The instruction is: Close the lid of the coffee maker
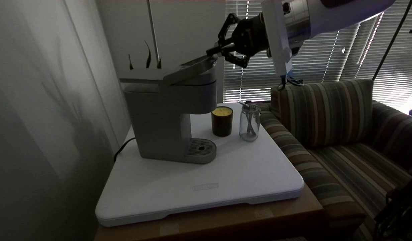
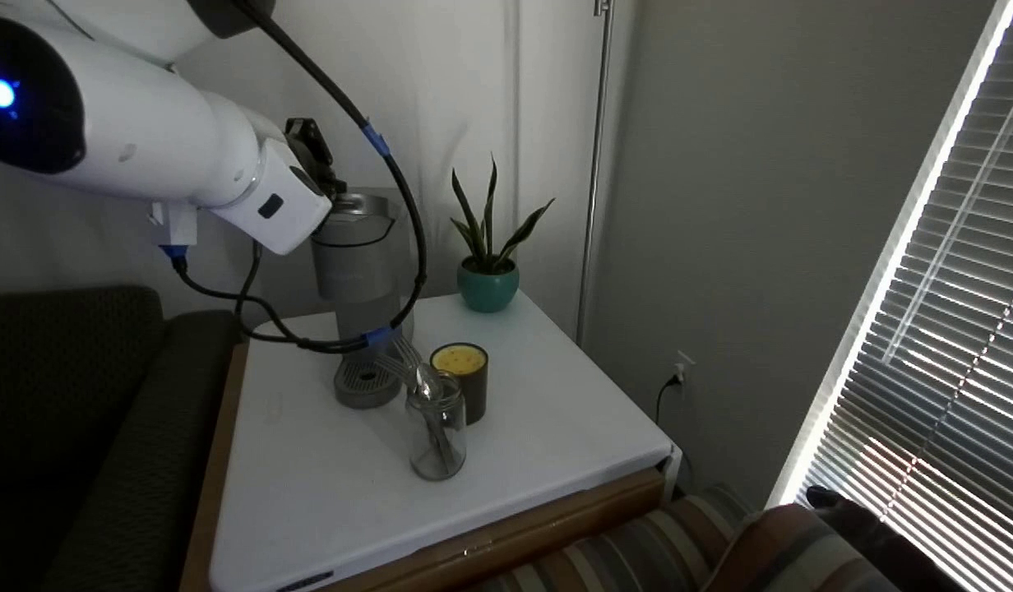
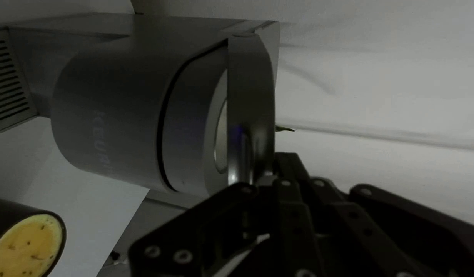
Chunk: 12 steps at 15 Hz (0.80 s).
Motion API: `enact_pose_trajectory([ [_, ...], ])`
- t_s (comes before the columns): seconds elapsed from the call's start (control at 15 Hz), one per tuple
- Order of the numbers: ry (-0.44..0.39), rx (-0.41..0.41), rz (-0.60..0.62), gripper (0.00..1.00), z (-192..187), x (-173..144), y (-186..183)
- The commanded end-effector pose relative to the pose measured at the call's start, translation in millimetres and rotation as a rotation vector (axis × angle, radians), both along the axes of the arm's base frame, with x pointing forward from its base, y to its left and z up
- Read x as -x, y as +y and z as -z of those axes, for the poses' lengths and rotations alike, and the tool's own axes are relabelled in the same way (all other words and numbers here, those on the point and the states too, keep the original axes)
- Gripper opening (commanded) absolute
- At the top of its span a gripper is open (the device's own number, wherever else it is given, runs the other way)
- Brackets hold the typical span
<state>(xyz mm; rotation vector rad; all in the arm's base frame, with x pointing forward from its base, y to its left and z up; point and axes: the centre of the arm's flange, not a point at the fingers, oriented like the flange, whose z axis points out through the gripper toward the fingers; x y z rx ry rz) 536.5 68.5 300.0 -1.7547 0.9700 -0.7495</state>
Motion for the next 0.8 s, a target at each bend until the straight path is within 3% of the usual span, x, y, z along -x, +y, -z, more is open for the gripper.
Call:
enact_pose_trajectory([
  [0.0, -0.059, -0.101, 0.024, 0.00, 30, 14, -4],
  [0.33, -0.109, -0.227, 0.033, 0.00, 54, 20, -2],
  [0.73, -0.084, -0.204, 0.003, 0.00, 58, 20, -3],
])
